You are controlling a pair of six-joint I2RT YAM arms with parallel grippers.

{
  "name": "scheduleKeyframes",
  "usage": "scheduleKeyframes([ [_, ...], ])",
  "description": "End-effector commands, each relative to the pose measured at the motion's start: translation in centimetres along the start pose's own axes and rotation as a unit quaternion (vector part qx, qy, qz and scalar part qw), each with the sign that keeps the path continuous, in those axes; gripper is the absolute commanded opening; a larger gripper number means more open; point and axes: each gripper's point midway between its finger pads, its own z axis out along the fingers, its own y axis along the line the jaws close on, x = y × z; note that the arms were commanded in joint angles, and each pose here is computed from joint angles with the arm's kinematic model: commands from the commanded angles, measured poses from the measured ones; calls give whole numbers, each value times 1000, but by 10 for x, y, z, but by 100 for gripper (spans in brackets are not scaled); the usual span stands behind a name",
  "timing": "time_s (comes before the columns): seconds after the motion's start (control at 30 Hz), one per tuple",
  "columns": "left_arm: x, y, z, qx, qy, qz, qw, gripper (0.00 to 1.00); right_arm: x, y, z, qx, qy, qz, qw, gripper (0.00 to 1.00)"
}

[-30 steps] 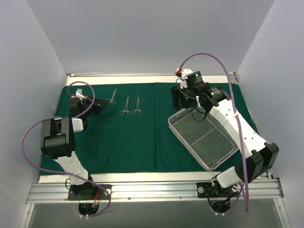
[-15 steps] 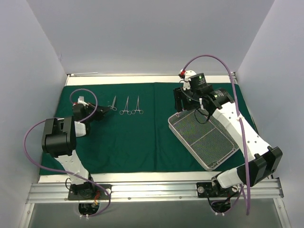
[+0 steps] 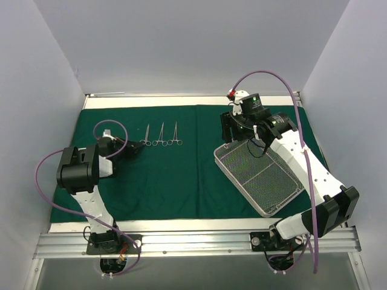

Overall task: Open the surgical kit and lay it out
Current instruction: Place the medical item in the surgical kit.

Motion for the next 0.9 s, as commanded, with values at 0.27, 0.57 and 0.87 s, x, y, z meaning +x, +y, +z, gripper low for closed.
scheduleKeyframes([
  [0.27,5,8,2,-15,-5,-4,1000,14,-1,-1,-5,-2,-9,5,1000,61],
  [0.57,-1,12,-1,-27,-13,-7,1000,12,0,0,-1,-6,-6,7,1000,61],
  [0.87,-4,13,4,-30,-13,-17,999,27,-1,1,2,-9,-6,6,1000,61],
])
